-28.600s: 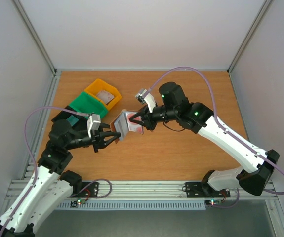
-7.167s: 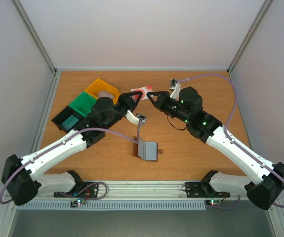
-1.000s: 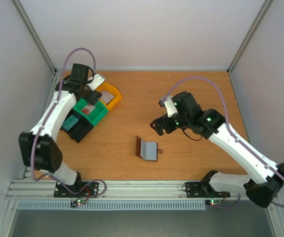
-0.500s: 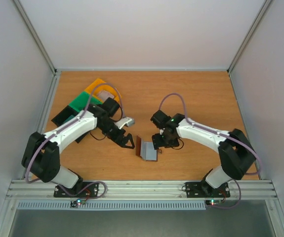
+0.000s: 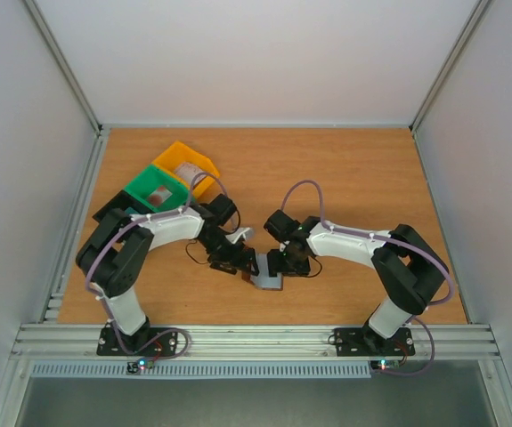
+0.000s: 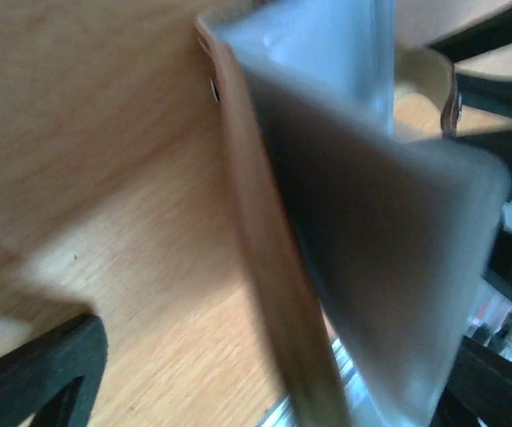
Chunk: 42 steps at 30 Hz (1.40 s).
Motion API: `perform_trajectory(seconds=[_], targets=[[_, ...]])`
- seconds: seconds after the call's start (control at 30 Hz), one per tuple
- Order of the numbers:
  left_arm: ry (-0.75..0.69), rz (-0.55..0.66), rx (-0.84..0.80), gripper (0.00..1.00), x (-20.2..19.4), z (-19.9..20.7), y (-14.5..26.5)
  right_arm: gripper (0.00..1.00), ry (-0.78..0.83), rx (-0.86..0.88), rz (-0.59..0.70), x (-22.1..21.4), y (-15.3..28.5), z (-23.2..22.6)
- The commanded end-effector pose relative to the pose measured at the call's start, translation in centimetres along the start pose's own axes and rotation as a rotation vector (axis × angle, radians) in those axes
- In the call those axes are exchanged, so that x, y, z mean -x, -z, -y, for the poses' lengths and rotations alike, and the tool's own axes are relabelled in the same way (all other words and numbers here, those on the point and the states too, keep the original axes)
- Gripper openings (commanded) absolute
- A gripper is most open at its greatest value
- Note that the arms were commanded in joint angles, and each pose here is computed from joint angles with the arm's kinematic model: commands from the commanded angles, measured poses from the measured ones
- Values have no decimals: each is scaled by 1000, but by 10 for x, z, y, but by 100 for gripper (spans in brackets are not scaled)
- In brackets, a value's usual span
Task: Take the credit cards out of the card holder
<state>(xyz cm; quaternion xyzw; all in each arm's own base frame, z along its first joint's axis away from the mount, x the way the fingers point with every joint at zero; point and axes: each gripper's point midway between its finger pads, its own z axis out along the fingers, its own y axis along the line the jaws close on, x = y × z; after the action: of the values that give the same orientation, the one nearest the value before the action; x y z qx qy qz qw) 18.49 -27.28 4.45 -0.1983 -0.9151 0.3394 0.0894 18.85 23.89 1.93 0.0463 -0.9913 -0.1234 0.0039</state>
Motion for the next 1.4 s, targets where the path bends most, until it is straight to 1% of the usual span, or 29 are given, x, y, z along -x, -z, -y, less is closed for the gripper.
perform_trajectory(seconds=[0.0,0.1,0.13,0.23,0.27,0.37,0.47,0.6,0.7,0.77,0.83,0.9,0.97,1.0,1.07,1.13,1.23,1.3,1.37], targets=[[22,13,-57,85,18,13,-7,61,-21,26,8,1,-5,-5],[31,11,-60,55,18,13,-8,60,-3,32,16,4,-2,-8],[30,12,-60,41,18,13,-8,60,3,37,17,5,-1,-10],[29,13,-65,6,18,15,-8,60,21,51,20,8,3,-15],[28,12,-66,1,18,15,-8,60,24,51,27,9,6,-16],[5,19,-57,0,21,20,0,60,31,45,70,16,23,-12],[-80,65,-31,0,31,30,20,63,65,101,168,25,56,-14],[-161,169,-51,0,43,49,62,71,150,184,337,38,118,-20],[-218,236,-26,0,46,62,105,74,196,270,475,46,170,-27],[-254,250,5,0,37,73,137,76,275,356,596,47,211,-39],[-377,281,33,0,24,92,167,78,366,452,693,40,245,-54],[-462,292,41,0,5,105,183,82,466,554,758,28,272,-70],[-534,320,43,0,-14,113,193,85,554,632,792,14,292,-81],[-583,354,41,0,-22,118,197,87,589,658,801,8,299,-84],[-681,456,23,0,-29,130,207,89,627,668,816,2,306,-85],[-762,565,-31,0,-32,149,218,90,639,644,805,2,303,-84],[-778,672,-95,0,-32,165,225,90,689,675,744,-6,297,-90],[-784,702,-110,0,-34,169,225,90,739,732,733,-15,300,-97],[-810,733,-115,0,-37,172,227,87,759,745,742,-17,303,-99]])
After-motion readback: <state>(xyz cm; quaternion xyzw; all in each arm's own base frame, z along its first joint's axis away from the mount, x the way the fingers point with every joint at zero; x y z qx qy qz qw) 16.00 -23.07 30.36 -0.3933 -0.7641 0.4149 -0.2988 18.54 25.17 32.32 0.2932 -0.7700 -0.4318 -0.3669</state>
